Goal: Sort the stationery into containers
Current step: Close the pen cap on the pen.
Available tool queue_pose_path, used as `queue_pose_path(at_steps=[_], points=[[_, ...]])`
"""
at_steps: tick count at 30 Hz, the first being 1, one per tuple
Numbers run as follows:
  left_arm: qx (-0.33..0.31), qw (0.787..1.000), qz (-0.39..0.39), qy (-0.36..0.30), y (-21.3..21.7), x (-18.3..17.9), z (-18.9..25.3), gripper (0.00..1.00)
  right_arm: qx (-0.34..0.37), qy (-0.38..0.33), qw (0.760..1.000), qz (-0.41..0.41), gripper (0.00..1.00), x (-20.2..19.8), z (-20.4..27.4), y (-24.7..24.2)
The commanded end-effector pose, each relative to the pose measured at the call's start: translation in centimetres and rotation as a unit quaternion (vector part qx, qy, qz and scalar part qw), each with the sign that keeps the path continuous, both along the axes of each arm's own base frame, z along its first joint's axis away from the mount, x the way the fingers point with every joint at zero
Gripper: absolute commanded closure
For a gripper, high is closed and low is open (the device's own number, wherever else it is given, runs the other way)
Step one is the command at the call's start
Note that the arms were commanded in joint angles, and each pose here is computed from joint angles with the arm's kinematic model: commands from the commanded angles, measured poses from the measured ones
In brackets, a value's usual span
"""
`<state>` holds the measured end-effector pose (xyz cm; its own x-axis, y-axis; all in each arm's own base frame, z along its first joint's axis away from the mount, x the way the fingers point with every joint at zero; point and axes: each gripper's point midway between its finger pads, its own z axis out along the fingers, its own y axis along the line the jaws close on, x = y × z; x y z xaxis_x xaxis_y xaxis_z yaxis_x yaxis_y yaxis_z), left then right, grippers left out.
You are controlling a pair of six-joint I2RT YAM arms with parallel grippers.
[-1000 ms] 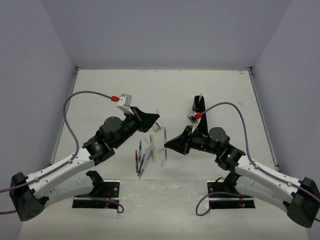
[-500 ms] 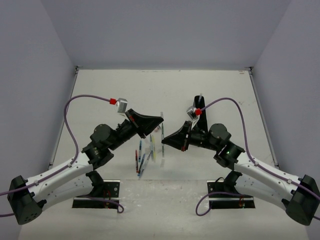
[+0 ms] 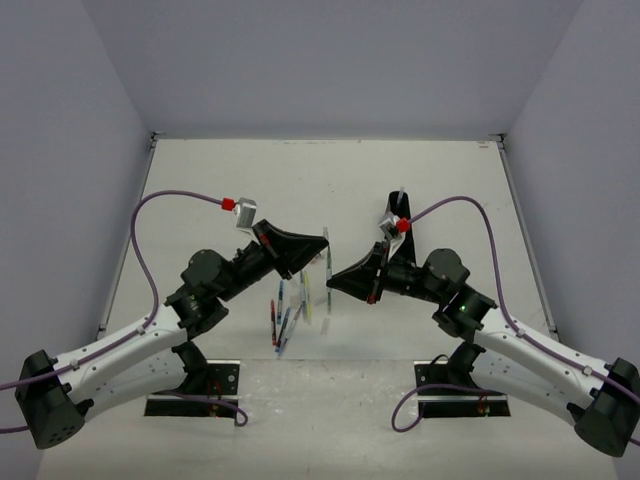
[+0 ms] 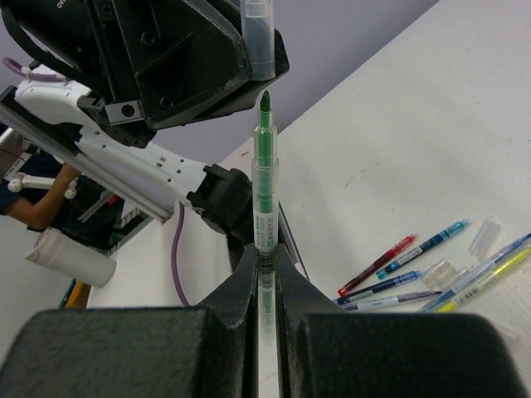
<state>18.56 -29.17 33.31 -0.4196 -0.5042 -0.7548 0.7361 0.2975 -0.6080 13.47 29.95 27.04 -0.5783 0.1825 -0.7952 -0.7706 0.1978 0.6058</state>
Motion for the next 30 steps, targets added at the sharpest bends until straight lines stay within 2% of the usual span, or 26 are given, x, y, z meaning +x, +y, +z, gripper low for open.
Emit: queue_pose_path(at_steps=[1,30], points=[[-0.014,1.000,-0.003,-0.021,0.0,0.0,0.8,1.00,0.012,-0.027,1.000,0.004,1.00,-0.1,2.1,0.1],[-0.005,1.000,-0.026,-0.012,-0.4,-0.7,-0.6,1.00,0.012,-0.045,0.998,-0.044,1.00,1.4,4.3,-0.5]])
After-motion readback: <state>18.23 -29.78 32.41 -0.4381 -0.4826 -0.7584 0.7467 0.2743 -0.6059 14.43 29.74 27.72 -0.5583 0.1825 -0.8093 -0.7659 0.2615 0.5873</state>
